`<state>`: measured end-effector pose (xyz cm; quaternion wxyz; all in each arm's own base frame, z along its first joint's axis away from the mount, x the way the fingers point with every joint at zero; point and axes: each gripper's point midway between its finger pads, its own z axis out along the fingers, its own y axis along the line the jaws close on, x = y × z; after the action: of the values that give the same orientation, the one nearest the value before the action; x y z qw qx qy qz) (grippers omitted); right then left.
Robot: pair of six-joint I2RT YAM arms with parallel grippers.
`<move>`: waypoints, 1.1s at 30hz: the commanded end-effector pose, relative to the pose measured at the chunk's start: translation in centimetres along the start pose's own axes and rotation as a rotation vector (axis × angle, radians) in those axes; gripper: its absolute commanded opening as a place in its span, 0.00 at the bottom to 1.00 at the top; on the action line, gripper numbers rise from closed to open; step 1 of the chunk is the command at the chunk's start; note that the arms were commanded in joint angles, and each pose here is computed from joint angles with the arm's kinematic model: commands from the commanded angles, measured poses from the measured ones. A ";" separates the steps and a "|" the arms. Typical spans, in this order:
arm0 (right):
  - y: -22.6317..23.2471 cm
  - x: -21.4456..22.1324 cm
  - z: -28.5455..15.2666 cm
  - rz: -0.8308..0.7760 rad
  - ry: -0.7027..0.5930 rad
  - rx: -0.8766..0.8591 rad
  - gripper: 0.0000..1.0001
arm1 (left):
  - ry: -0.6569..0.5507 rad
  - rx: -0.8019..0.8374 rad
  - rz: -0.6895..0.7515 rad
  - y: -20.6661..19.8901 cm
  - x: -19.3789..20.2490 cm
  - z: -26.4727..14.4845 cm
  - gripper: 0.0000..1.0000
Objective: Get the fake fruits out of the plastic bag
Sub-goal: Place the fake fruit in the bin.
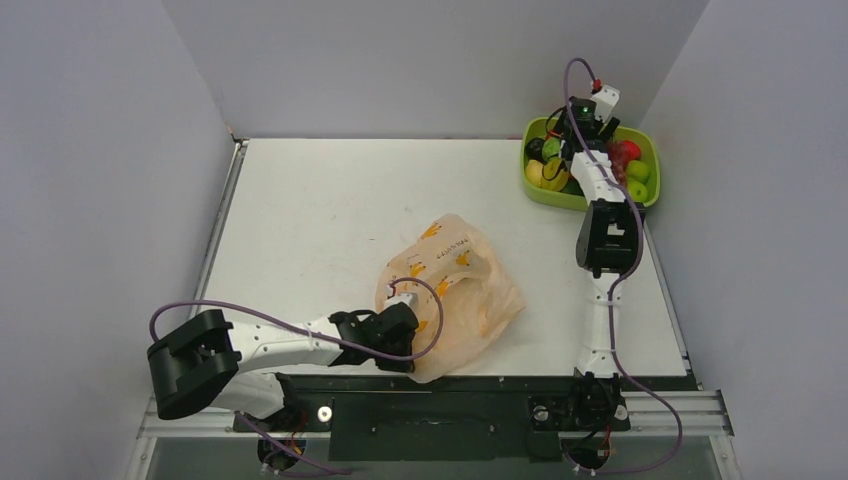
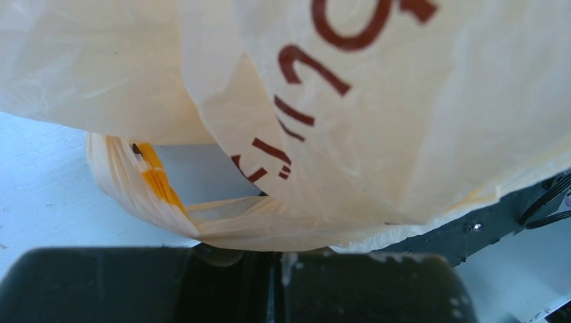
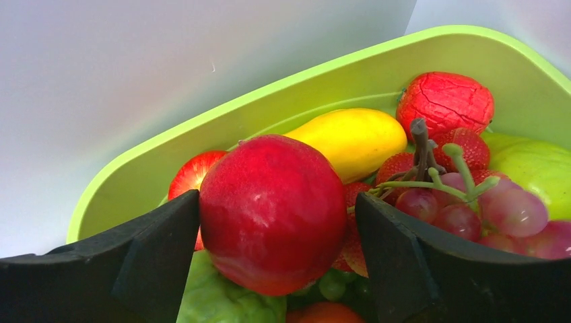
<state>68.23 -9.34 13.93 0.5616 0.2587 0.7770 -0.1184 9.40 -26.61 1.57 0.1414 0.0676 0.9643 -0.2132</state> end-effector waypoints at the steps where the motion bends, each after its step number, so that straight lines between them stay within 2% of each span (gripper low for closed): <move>1: -0.2 -4.8 -2.0 -0.014 -0.058 0.003 0.82 | -0.008 0.029 0.017 -1.5 -0.9 -0.3 0.00; 9: -1.0 -4.1 -5.2 -0.053 -0.019 0.035 0.93 | -0.014 0.051 0.012 -2.2 -1.2 -0.4 0.00; 17: -2.7 -3.8 -8.4 -0.041 0.019 0.079 0.94 | -0.030 0.054 -0.011 -2.1 -1.3 -1.0 0.00; 18: -2.9 -4.9 -9.2 -0.029 0.001 0.078 0.94 | -0.031 0.046 -0.012 -1.9 -1.3 -1.0 0.00; 19: -3.5 -3.8 -9.5 -0.042 0.023 0.088 0.93 | -0.039 0.049 -0.021 -1.9 -1.5 -1.2 0.00; 20: -3.2 -4.7 -10.8 -0.032 0.008 0.078 0.94 | -0.041 0.048 -0.026 -1.8 -1.4 -1.1 0.00; 21: -3.5 -3.3 -11.3 -0.047 0.035 0.084 0.93 | -0.044 0.053 -0.034 -1.8 -1.5 -1.2 0.00; 22: -3.6 -4.6 -12.7 -0.024 0.012 0.076 0.93 | -0.046 0.056 -0.037 -1.9 -1.5 -1.3 0.00; 23: -4.1 -2.8 -13.2 -0.038 0.044 0.083 0.93 | -0.049 0.060 -0.039 -2.0 -1.5 -1.3 0.00; 24: -4.2 -4.2 -14.6 0.001 0.018 0.063 0.92 | -0.051 0.061 -0.039 -2.0 -1.6 -1.4 0.00; 25: -4.7 -1.7 -15.2 -0.014 0.060 0.060 0.92 | -0.055 0.059 -0.038 -2.0 -1.7 -1.4 0.00; 26: -4.2 -2.7 -16.6 0.039 0.040 0.012 0.91 | -0.058 0.059 -0.037 -2.0 -1.8 -1.4 0.00; 28: -4.5 1.0 -18.4 0.061 0.113 -0.039 0.89 | -0.062 0.061 -0.039 -2.2 -2.0 -1.5 0.00; 33: -3.3 4.4 -24.4 0.101 0.166 -0.160 0.88 | -0.072 0.100 -0.043 -3.2 -2.4 -1.8 0.00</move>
<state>47.49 -3.42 16.36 0.4950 0.2609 0.8245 -0.0844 9.50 -27.17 2.77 0.1436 0.0540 0.9611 -0.2296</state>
